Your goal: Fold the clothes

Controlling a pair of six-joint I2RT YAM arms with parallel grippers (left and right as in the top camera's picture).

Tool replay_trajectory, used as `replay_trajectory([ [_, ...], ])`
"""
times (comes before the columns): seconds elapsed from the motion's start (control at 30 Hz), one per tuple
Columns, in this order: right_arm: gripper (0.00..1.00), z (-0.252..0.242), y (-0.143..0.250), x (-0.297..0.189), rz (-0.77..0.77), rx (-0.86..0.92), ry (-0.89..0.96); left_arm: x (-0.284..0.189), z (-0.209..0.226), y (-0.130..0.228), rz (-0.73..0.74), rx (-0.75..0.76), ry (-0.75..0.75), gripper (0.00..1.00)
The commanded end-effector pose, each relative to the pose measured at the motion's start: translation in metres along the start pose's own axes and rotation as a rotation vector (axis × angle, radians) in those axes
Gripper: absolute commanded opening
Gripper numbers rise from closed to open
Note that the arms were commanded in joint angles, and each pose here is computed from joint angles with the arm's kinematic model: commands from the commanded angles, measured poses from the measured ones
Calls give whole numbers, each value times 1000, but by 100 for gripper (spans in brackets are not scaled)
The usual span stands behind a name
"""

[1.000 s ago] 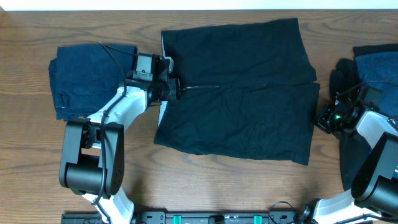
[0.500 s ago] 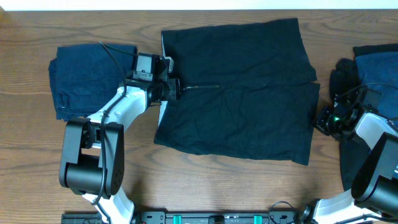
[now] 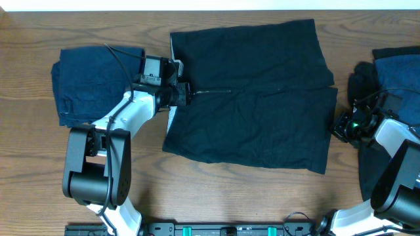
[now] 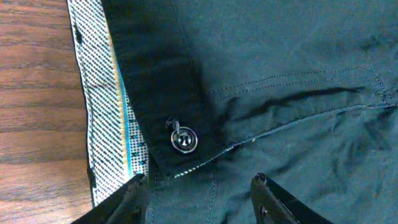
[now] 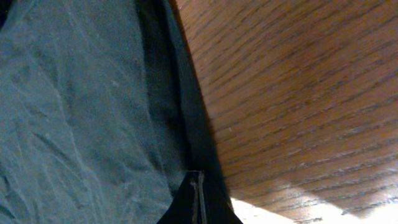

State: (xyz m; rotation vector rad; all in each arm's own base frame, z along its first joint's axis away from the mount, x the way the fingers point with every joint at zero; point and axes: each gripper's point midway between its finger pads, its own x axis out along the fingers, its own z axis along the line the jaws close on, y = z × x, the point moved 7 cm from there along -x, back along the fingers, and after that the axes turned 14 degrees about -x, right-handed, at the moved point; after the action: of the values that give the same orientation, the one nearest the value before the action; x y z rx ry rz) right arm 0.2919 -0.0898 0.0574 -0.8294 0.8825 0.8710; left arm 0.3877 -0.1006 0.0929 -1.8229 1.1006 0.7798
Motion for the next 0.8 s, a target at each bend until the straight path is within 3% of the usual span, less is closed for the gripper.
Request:
replay_trajectory([
  [0.0,1,-9,10,8,38,25,69,4,4,0,3,-3,-13,56],
  [0.23,1,-9,10,8,36,28,68,13,15,0,-13,-7,-84,58],
  [0.63,1,-8,9,8,34,27,61,20,16,1,-6,-19,-70,59],
  [0.77,1,-8,9,8,32,27,61,20,7,2,16,-15,13,45],
])
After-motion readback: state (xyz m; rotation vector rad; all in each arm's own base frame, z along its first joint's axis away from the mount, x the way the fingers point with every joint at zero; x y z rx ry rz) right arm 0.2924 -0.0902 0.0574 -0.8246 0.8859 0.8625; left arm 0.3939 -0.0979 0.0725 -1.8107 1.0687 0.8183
